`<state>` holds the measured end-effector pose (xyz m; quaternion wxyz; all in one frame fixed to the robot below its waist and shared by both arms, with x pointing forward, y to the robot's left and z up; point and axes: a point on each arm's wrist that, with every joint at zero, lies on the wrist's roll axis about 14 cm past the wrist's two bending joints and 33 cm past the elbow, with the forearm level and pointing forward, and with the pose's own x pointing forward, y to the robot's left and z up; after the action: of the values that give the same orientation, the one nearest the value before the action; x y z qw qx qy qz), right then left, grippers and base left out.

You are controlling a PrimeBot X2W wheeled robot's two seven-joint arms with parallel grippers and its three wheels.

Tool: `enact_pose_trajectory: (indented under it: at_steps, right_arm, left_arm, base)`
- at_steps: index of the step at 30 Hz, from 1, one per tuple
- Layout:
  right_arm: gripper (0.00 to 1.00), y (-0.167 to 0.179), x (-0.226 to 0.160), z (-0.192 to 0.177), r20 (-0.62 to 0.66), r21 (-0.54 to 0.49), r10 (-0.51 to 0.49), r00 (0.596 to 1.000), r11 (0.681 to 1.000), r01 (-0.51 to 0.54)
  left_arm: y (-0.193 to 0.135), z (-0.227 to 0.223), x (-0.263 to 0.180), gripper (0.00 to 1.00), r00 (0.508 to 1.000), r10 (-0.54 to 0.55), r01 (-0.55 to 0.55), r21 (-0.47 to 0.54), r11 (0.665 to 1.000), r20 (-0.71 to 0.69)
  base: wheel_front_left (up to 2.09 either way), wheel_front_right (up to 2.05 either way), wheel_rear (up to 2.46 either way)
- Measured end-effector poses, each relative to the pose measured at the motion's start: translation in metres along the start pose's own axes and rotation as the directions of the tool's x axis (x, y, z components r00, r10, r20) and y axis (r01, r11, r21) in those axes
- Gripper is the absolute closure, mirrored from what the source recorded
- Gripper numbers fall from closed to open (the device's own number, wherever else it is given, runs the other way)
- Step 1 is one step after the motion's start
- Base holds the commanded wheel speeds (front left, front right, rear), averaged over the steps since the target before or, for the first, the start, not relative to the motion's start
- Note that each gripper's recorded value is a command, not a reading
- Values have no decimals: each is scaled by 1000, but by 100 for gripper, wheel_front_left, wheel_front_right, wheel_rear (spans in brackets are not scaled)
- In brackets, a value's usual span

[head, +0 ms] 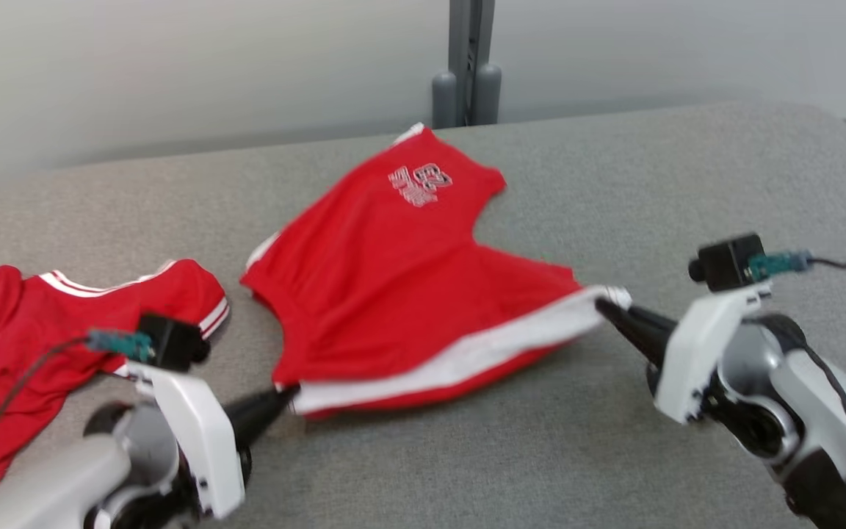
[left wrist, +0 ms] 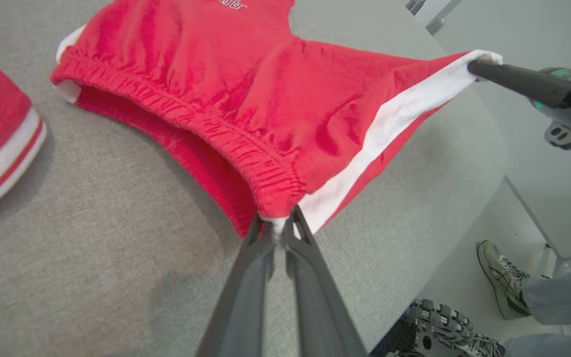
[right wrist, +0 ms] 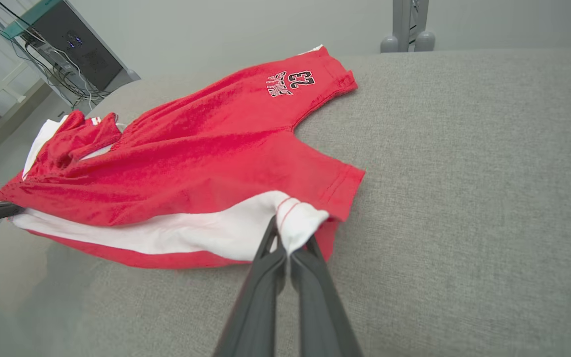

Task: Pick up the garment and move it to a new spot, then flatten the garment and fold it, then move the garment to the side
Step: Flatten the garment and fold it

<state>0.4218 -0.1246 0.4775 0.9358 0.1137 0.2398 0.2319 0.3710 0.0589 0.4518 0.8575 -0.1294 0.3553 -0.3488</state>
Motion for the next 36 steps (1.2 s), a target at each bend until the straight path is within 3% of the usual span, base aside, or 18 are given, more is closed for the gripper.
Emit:
enact_pose_trajectory:
  at_steps: [8,14,21,25,36]
  right_arm:
    - [100,-3,-41,-34,-94,8,-7,995,1000,8]
    - [100,12,-46,-21,-74,-14,1,997,1000,-2]
    - [100,23,-26,3,-101,-24,13,995,1000,-15]
    - [100,26,-5,24,-116,-48,21,993,999,-26]
    - [100,13,46,53,-152,-38,5,988,999,-11]
  left_arm:
    - [-30,-44,-33,100,995,-32,30,-16,999,-99]
    - [-30,-38,-40,100,997,-21,16,-66,998,-73]
    - [-14,-13,-35,100,994,-54,33,-220,975,-90]
    - [-3,8,-28,100,993,-84,51,-325,944,-87]
    - [40,31,-18,100,992,-40,-13,-420,908,-119]
  base:
    - [0,0,0]
    - [0,0,0]
    - [0,0,0]
    - [0,0,0]
    - [0,0,0]
